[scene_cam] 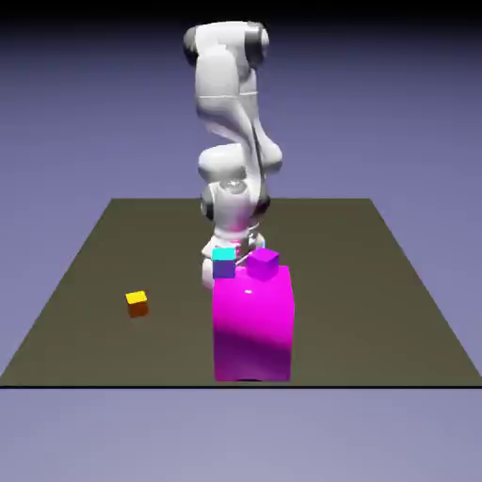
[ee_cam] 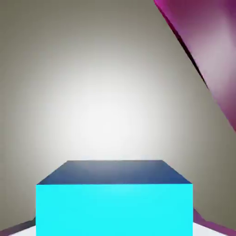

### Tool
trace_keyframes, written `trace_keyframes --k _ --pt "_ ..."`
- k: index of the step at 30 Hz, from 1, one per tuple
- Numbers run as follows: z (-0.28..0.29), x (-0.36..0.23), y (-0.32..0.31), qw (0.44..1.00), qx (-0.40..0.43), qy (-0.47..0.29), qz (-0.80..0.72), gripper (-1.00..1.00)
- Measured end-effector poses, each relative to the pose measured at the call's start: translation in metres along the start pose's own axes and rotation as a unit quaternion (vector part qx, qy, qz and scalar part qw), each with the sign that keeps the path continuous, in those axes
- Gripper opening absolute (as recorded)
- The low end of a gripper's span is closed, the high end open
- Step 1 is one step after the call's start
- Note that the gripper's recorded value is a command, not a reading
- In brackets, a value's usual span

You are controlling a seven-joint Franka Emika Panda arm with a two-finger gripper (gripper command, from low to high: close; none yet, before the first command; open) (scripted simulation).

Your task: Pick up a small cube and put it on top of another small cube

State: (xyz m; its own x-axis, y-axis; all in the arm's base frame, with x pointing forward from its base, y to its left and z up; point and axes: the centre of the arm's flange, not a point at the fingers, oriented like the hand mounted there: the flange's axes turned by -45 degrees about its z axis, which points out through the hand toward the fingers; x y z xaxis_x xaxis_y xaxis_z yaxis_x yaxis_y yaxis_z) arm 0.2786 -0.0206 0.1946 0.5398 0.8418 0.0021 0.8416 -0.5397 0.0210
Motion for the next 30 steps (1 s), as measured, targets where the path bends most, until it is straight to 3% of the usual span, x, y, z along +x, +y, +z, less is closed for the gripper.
trace_keyframes --k 3,8,19,26,30 --pt "-0.005 -0.005 0.001 1.0 0.011 0.008 0.015 -1.0" --pt "-0.046 -0.019 0.068 0.994 0.002 -0.01 0.107 -1.0" --pt "-0.204 -0.018 0.154 0.968 0.022 0.024 0.249 -1.0" --pt "-0.269 0.121 0.099 0.992 0.014 0.011 0.127 -1.0" --pt "-0.236 0.136 0.09 0.994 0.011 0.007 0.11 -1.0"
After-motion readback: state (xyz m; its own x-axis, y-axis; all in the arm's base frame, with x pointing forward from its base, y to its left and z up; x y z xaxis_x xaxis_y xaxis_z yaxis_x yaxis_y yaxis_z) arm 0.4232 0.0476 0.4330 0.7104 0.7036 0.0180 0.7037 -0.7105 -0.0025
